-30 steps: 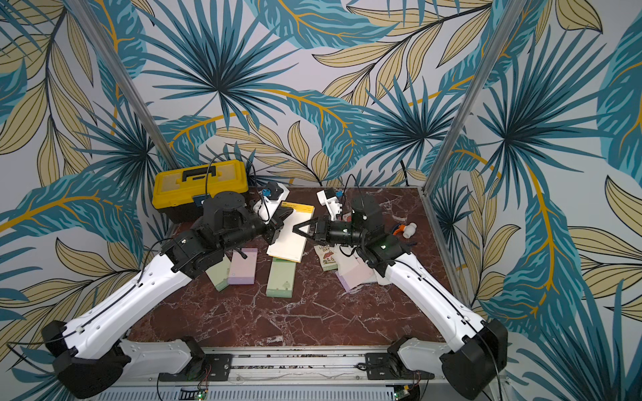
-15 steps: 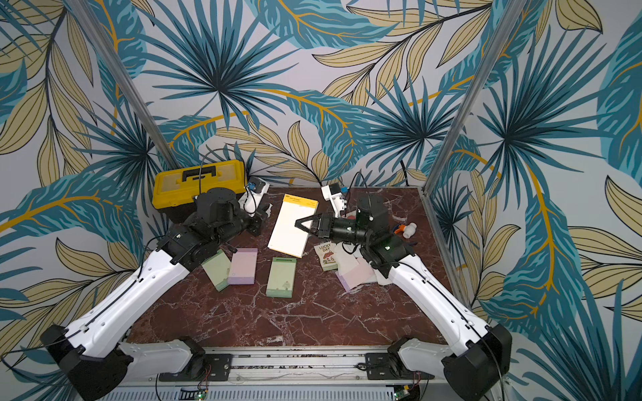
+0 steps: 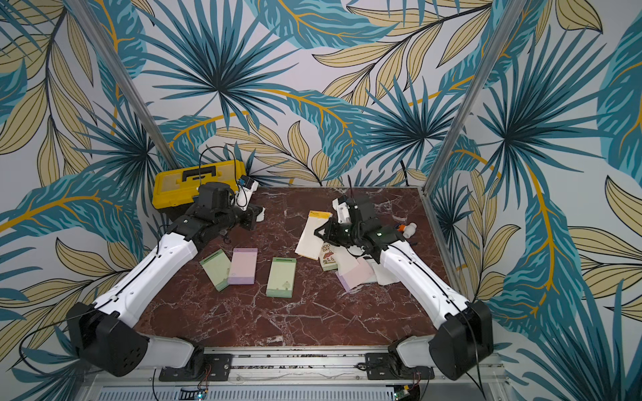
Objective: Tear off pages from different memo pads
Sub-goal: Place the memo pad at the center of the board.
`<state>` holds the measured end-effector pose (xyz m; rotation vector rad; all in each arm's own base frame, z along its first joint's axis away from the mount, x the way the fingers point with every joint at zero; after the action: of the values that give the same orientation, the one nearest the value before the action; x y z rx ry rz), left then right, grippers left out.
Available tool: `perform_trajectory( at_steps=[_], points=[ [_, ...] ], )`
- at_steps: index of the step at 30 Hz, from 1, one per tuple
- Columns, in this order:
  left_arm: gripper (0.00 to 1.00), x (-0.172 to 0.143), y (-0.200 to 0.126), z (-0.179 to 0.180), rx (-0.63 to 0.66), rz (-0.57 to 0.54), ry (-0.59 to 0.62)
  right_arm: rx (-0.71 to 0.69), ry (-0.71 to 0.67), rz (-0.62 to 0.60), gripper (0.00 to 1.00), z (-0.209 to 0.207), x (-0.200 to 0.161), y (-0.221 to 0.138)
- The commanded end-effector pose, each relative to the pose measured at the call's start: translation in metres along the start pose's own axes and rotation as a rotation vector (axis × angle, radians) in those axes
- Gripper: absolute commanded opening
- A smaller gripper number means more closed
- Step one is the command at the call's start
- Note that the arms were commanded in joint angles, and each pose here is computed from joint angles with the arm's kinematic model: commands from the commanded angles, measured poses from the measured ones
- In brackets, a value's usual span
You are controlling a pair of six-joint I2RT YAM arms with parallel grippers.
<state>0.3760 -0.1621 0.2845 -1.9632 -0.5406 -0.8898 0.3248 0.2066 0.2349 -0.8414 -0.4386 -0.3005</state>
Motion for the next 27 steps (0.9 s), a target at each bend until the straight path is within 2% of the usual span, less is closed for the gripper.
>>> perform_trajectory(
  at_steps=[1, 4, 10, 16, 17, 18, 20, 22, 24, 27],
  points=[
    [0.0, -0.008, 0.027, 0.002, -0.137, 0.062, -0.109, -0.092, 0.033, 0.061, 0.0, -0.028, -0.009, 0.024],
    [0.0, -0.01, 0.053, 0.015, -0.185, 0.102, -0.183, -0.072, 0.062, 0.082, 0.0, -0.036, 0.0, 0.053],
    [0.0, 0.0, 0.097, 0.044, -0.187, 0.188, -0.237, 0.003, 0.075, 0.168, 0.0, -0.044, 0.015, 0.116],
    [0.0, 0.003, 0.132, 0.081, -0.193, 0.219, -0.295, 0.098, 0.1, 0.121, 0.0, -0.046, 0.045, 0.16],
    [0.0, 0.003, 0.137, 0.087, -0.189, 0.217, -0.299, 0.103, 0.117, 0.119, 0.08, -0.048, 0.048, 0.167],
    [0.06, 0.001, 0.142, 0.09, -0.189, 0.221, -0.302, 0.096, 0.13, 0.12, 0.23, -0.052, 0.05, 0.171],
    [0.29, -0.002, 0.152, 0.098, -0.186, 0.217, -0.311, 0.079, 0.155, 0.131, 0.44, -0.06, 0.053, 0.178],
    [0.43, -0.004, 0.159, 0.105, -0.178, 0.217, -0.322, 0.071, 0.161, 0.129, 0.69, -0.065, 0.056, 0.18],
    [0.52, -0.004, 0.162, 0.112, -0.159, 0.217, -0.333, 0.056, 0.153, 0.131, 0.8, -0.069, 0.058, 0.176],
    [0.56, 0.006, 0.154, 0.117, -0.155, 0.193, -0.343, -0.013, 0.106, 0.132, 0.89, -0.076, 0.059, 0.155]
  ],
)
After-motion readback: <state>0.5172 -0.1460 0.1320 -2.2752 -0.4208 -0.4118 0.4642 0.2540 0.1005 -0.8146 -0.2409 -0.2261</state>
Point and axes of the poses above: each gripper's point midway between its finger pads, its own y axis out along the fingers, its own z axis along the line the jaws close on, x = y × z, the point moved 4 cm from there along -y, back along the fingers, and after that the axes turned 12 degrees about -y, right-handed, at the moved point
